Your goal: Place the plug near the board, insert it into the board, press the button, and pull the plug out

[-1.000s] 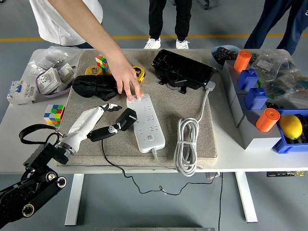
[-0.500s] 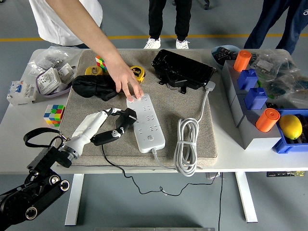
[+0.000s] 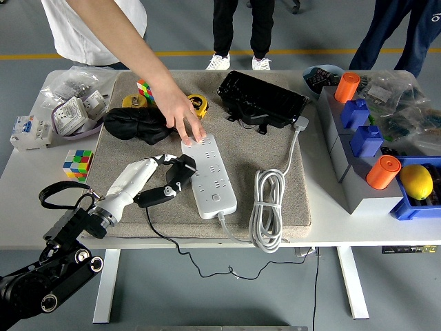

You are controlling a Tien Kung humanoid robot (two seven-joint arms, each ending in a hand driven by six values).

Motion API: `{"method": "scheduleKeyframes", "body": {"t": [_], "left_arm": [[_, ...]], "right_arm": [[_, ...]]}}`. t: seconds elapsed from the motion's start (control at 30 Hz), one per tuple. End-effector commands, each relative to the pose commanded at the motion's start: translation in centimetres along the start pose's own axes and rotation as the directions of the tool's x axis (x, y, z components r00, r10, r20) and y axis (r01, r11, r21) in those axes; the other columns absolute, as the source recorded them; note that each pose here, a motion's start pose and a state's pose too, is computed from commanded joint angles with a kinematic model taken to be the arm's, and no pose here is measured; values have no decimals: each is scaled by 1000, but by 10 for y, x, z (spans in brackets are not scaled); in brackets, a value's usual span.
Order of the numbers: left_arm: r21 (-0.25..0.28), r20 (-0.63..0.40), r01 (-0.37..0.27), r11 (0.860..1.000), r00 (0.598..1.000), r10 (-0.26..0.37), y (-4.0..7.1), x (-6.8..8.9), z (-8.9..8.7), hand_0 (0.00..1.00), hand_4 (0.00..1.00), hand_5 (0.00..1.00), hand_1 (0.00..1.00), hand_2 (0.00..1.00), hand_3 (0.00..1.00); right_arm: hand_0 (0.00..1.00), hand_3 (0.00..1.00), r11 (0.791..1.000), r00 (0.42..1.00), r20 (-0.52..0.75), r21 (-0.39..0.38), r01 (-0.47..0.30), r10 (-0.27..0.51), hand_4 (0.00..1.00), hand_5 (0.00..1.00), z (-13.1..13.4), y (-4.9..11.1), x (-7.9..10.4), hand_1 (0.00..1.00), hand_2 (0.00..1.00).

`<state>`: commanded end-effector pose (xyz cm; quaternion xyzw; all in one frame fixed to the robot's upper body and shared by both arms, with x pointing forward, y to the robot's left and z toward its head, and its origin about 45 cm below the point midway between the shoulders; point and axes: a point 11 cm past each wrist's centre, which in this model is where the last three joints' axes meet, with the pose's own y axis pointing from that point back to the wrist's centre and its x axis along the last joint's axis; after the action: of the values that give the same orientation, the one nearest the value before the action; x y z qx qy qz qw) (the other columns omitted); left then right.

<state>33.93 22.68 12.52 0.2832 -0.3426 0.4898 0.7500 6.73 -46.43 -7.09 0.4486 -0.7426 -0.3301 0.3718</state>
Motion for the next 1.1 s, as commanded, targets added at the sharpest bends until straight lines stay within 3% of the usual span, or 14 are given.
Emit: {"method": "scheduleKeyframes", "body": {"t": [0.73,1.1], "left_arm": [[-51,12,30,998,999,-30,-5,-6,19,769,749,767,785,775,767],[-95,25,31,995,999,-29,-15,-5,35,768,758,771,784,775,764]], "right_arm": [[624,539,1000,1000,2,2,2,-2,625,127,0,0,-1,620,582],[623,539,1000,1000,2,2,2,-2,626,128,0,0,-1,620,582]]}}
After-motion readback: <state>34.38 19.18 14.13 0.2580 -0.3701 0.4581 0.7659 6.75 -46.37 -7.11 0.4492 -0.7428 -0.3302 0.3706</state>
